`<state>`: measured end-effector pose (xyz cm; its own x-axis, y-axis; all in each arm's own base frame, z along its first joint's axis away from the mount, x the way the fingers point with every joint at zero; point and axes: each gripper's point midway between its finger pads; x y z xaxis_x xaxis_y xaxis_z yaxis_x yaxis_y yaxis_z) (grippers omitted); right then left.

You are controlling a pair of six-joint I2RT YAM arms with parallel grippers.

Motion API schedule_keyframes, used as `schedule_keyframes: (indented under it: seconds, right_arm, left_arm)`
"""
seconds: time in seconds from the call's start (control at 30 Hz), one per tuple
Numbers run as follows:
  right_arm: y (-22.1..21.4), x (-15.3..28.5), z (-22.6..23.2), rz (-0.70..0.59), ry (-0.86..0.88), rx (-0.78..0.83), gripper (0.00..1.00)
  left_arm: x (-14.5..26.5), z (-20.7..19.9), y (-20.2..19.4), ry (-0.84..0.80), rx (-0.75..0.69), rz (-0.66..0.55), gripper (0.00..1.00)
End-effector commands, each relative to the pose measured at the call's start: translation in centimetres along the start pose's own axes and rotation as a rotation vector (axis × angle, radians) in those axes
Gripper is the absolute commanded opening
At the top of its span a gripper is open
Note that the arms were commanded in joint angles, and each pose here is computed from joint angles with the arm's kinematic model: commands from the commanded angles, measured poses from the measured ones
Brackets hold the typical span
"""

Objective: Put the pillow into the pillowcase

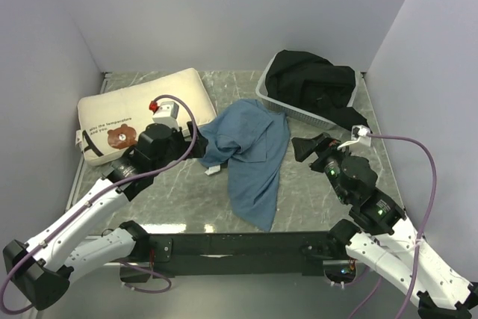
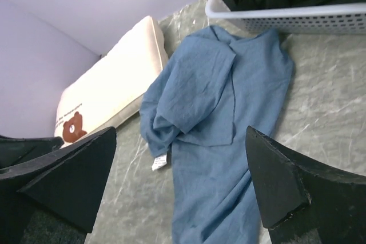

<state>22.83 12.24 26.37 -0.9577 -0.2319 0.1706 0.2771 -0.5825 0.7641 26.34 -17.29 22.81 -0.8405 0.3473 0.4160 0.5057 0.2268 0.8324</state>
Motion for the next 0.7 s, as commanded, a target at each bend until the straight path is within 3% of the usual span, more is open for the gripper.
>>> schedule_keyframes:
  seconds: [0.0, 0.17, 0.37, 0.67]
  right_arm:
    - [2.6, -0.1, -0.1, -0.105, -0.033, 0.026, 1.0]
    - [3.5, -0.3, -1.0, -0.139, -0.091, 0.077, 1.0]
    - [0.7, -0.9, -1.0, -0.019, -0.06, 0.169, 1.0]
    - [-3.3, -2.2, -4.2, 0.094, -0.201, 0.16, 1.0]
  left_arm:
    - [1.4, -0.1, 2.3, 0.002, -0.006, -0.075, 0.99]
    - [2.2, 2.4, 3.0, 0.113, 0.023, -0.149, 0.99]
    - [2.2, 1.3, 2.2, 0.057, 0.014, -0.096, 0.99]
    - [2.4, 2.6, 1.2, 0.106, 0.075, -0.097, 0.99]
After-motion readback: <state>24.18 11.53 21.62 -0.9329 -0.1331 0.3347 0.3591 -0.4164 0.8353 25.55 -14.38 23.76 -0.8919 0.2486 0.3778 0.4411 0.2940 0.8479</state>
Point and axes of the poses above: each gripper's point midway between its finger pads, its own x axis back along the fingers, its own z axis along the line the jaws close on, y = z × x, and after that the axes turned 1 degree about -x, right-handed
